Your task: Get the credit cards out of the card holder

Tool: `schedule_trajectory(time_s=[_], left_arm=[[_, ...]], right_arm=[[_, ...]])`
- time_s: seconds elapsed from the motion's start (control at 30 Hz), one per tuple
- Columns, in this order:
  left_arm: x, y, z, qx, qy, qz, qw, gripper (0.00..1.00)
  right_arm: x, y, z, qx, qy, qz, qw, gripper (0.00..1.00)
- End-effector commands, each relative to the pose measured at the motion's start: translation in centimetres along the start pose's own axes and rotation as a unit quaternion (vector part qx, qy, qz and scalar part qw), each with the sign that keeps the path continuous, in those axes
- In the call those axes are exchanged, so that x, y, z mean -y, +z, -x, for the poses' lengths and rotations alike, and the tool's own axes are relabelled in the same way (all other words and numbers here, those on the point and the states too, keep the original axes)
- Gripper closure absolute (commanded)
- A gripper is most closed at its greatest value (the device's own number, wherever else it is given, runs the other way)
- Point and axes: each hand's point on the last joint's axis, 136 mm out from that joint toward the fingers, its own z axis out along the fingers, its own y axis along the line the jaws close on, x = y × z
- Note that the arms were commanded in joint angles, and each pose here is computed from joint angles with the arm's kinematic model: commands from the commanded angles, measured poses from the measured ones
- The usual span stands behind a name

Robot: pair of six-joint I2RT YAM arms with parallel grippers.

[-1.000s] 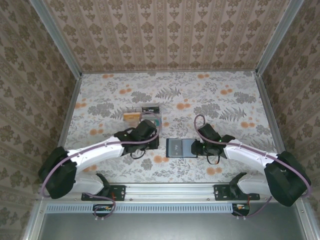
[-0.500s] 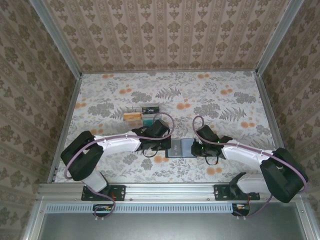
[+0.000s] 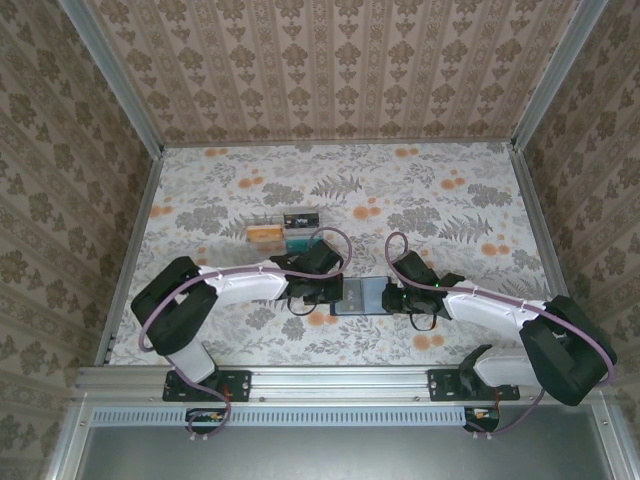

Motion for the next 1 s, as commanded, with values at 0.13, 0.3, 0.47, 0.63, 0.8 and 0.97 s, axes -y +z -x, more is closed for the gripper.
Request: schedule_trajectory(time_s=[0.13,0.3,0.47,0.63,0.8,0.97], left_arm=[[0.8,0.3,-0.3,-0.013,-0.003,-0.007,1.000,0.85],[1.1,0.4,-0.4,-0.015,0.000,-0.013,1.000,0.83],[1.7,0.4,-0.3,-0.017,0.005,-0.027,0.999,0.82],[2.8,0.2,-0.1,-0.013,0.017,-0.051,0.998,0.78],[3.4,0.2,0.0,-0.013,0.023,-0.063,0.998,0.76],[3.2,0.3,-0.2,-0.016,0.021,-0.055,0.998,0.75]], right_arm=[[0.9,0.3,-1.7,-0.023,0.005,-0.014,1.000,0.81],[1.0,0.3,-1.7,-0.022,0.005,-0.015,1.000,0.81],[1.0,0.4,-1.8,-0.024,0.007,-0.015,1.000,0.81],[1.0,0.5,-1.8,-0.024,0.007,-0.015,1.000,0.81],[1.1,0.6,-1.9,-0.027,0.008,-0.017,0.999,0.81],[1.1,0.5,-1.9,-0.026,0.007,-0.017,0.999,0.81]])
